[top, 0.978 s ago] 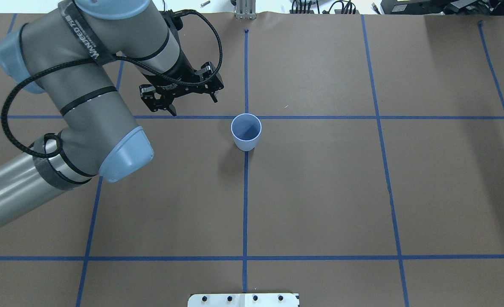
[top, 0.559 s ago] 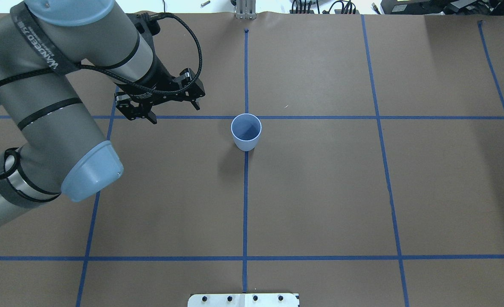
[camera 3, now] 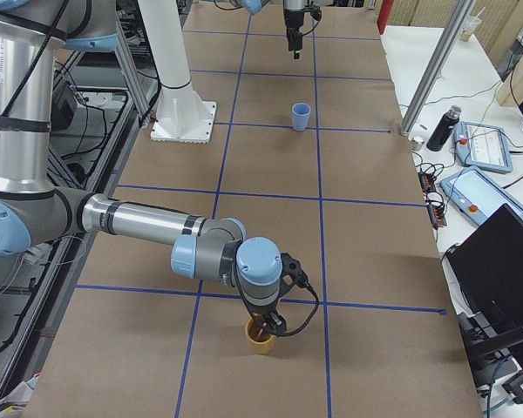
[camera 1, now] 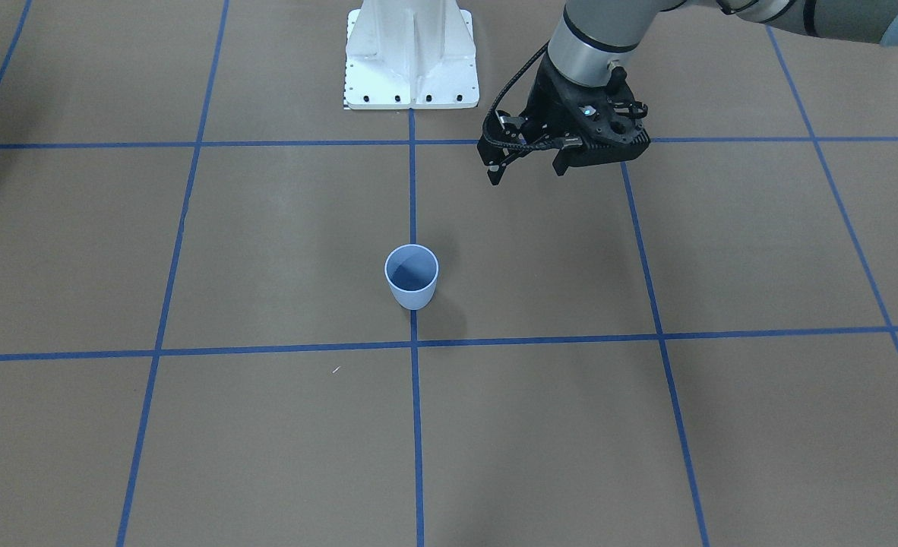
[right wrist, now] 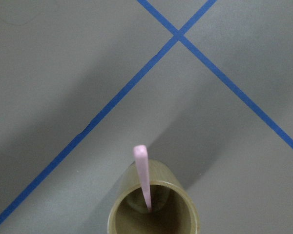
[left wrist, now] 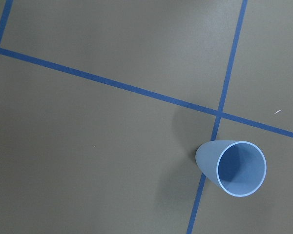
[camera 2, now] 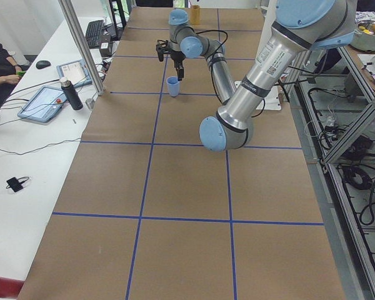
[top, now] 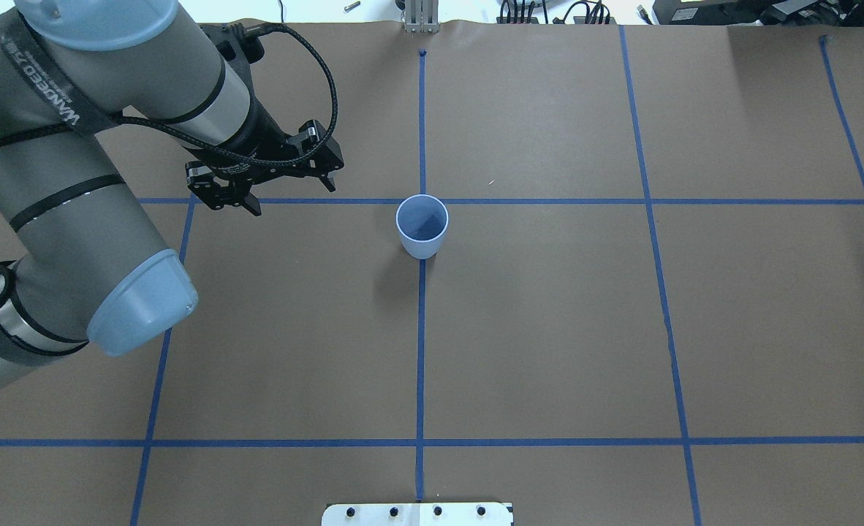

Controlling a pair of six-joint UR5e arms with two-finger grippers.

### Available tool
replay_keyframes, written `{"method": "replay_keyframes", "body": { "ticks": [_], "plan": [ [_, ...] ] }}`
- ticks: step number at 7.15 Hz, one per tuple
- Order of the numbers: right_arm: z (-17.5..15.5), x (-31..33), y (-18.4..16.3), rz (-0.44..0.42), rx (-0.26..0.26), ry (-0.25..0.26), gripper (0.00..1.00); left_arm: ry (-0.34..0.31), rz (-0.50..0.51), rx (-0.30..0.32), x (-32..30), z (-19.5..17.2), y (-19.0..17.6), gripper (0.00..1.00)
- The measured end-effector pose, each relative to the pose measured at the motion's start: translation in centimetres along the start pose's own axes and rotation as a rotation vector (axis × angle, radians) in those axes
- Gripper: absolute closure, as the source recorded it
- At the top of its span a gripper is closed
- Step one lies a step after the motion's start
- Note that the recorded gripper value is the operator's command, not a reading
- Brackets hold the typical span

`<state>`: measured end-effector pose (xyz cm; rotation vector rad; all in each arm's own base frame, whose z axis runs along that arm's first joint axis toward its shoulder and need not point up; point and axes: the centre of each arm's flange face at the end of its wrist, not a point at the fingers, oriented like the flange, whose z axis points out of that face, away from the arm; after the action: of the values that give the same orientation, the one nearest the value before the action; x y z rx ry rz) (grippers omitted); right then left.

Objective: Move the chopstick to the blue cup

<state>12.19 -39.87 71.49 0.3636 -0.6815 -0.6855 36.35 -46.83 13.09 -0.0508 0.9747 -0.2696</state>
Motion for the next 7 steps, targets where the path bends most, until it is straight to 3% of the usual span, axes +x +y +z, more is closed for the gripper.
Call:
{"method": "replay_keyframes", "body": {
  "ticks": [2,5,7],
  "plan": [
    [-0.39,0.13,-0.52,-0.058,0.041,0.046,0.00,-0.001,-0.001,0.003,-0.02,0.01,-0.03,0.02],
    [-0.14,-0.50,-0.81,-0.070,0.116,-0.009,0.00,-0.005,-0.002,0.004,-0.09,0.17,-0.13,0.02],
    [-0.08,-0.78,-0.87,-0.070,0.139,-0.032,0.01,-0.008,-0.002,0.003,-0.09,0.35,-0.15,0.02]
  ]
}}
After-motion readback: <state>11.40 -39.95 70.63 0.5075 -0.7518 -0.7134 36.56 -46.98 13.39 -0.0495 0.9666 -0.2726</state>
